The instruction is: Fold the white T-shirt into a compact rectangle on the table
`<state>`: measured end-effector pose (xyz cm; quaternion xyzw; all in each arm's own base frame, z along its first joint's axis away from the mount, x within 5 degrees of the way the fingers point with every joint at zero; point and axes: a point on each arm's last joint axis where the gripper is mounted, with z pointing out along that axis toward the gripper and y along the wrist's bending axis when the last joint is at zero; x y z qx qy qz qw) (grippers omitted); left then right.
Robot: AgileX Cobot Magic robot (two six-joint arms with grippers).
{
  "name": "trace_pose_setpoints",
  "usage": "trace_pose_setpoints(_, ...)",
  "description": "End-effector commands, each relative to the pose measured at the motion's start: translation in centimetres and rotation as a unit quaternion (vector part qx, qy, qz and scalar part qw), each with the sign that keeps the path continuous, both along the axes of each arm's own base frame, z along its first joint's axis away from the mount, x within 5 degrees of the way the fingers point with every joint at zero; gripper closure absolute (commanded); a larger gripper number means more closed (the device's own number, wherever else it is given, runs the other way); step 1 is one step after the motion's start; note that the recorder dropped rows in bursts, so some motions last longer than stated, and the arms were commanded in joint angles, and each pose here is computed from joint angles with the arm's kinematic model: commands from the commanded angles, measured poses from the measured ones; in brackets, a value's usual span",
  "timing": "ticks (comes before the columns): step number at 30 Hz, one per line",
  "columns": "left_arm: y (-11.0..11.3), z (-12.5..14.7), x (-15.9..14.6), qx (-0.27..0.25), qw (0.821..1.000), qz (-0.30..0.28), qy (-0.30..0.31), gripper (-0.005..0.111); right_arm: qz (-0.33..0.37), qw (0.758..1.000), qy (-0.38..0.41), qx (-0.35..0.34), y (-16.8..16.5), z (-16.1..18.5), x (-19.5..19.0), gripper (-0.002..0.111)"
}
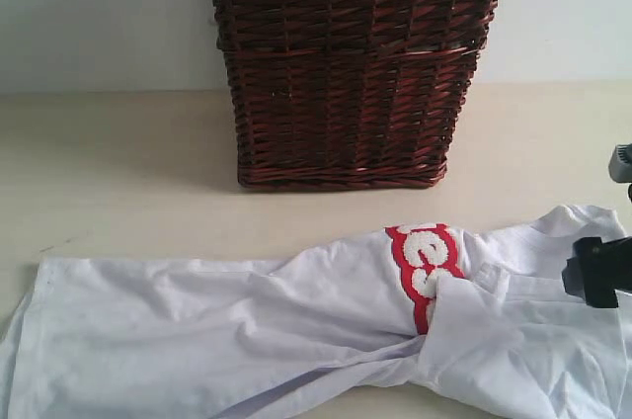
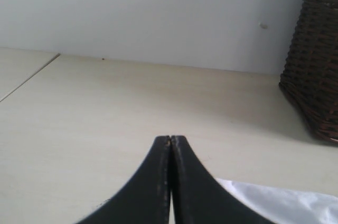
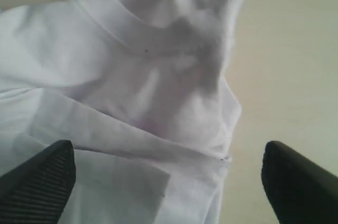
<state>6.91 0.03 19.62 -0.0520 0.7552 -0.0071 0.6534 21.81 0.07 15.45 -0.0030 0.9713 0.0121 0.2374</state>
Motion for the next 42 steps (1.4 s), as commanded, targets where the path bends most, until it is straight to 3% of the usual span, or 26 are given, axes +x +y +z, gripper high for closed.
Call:
trace_pose_setpoints(1, 0.0, 0.0, 0.0, -0.001, 1.000, 0.000, -0.002, 0.107, -0.060, 0.997, 0.035, 0.022, -1.2, -1.7, 0.1, 0.018)
trace_pose_setpoints(6, 0.0, 0.0, 0.0, -0.001, 1.000, 0.000, -0.002, 0.107, -0.035, 0.999, 0.037, 0.015, -1.2, -1.8, 0.1, 0.018)
trace_pose_setpoints(15, 0.0, 0.0, 0.0, -0.001, 1.000, 0.000, -0.002, 0.107, 0.028, 0.995, 0.057, 0.076, 0.3, -1.8, -0.3, 0.018)
trace_pose_setpoints(27, 0.0, 0.0, 0.0, -0.001, 1.000, 0.000, -0.002, 0.107, -0.047, 0.992, 0.072, 0.091, -2.4, -2.5, -0.4, 0.018)
trace_pose_setpoints(35, 0.0, 0.0, 0.0, -0.001, 1.000, 0.000, -0.002, 0.107, -0.006, 0.991, 0.101, 0.087, -2.4, -4.3, -0.3, 0.020)
trace_pose_setpoints(37, 0.0, 0.0, 0.0, -0.001, 1.000, 0.000, -0.002, 0.107, 0.012, 0.992, 0.096, 0.086, -2.3, -4.3, -0.2, 0.025)
trace_pose_setpoints(41, 0.0, 0.0, 0.0, -0.001, 1.000, 0.000, -0.002, 0.107, -0.002, 0.991, 0.085, 0.099, -2.1, -4.2, 0.0, 0.068)
trace_pose_setpoints(42, 0.0, 0.0, 0.0, -0.001, 1.000, 0.000, -0.002, 0.107, -0.005, 0.991, 0.083, 0.101, -2.1, -4.2, 0.0, 0.075)
